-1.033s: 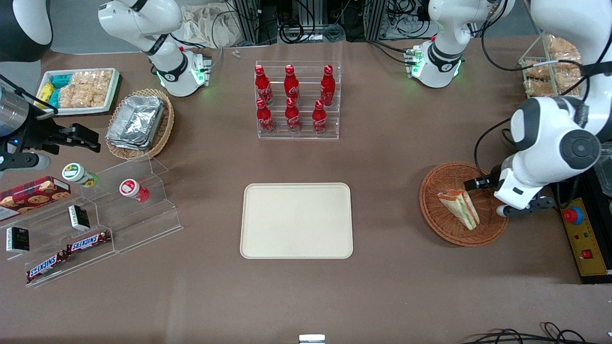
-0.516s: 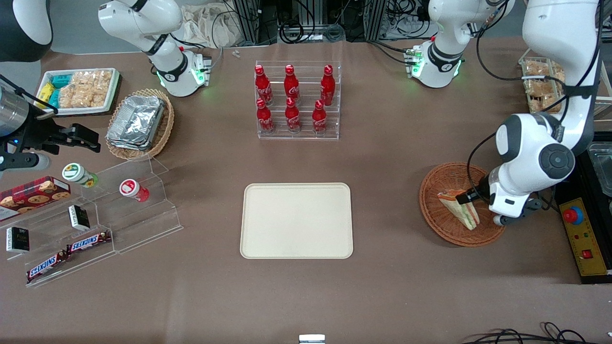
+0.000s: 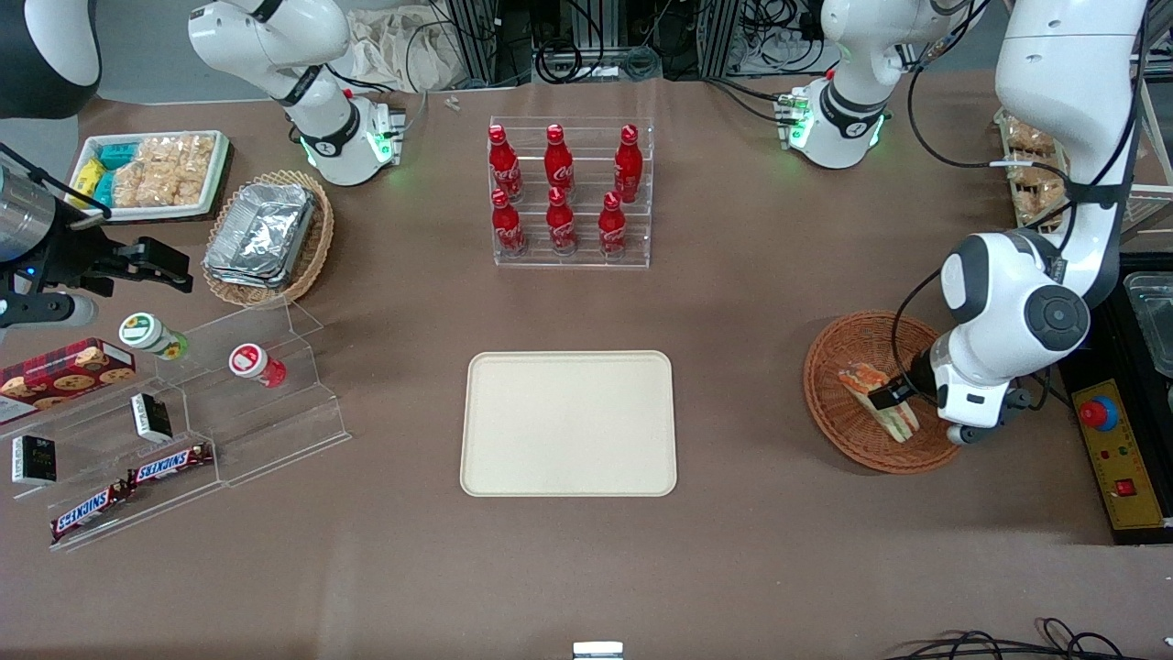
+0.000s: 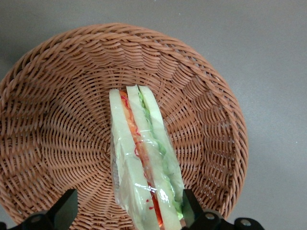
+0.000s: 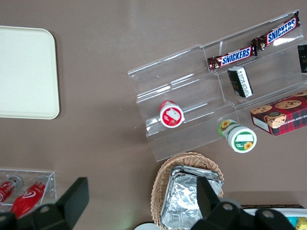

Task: Place sandwich from basket to tray
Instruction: 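Close the left gripper on the wrapped sandwich's edge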

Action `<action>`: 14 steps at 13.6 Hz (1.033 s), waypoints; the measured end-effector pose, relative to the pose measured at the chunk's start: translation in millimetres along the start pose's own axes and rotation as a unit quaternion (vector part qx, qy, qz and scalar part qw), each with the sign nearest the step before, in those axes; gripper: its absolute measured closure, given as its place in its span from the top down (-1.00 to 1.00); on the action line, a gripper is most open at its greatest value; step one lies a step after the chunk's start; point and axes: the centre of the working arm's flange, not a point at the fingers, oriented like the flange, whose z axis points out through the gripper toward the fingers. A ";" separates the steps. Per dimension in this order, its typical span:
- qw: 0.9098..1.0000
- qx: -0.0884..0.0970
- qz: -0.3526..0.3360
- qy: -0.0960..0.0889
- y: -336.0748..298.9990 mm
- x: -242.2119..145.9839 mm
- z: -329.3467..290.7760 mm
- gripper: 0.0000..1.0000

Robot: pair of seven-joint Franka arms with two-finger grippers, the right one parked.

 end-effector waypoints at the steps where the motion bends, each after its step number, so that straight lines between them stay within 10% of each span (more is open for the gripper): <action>1: 1.000 -0.001 0.000 0.002 0.5 0.8 -2.5 0.96; 14: 1.000 -0.008 -0.026 0.010 2.3 5.4 6.9 0.96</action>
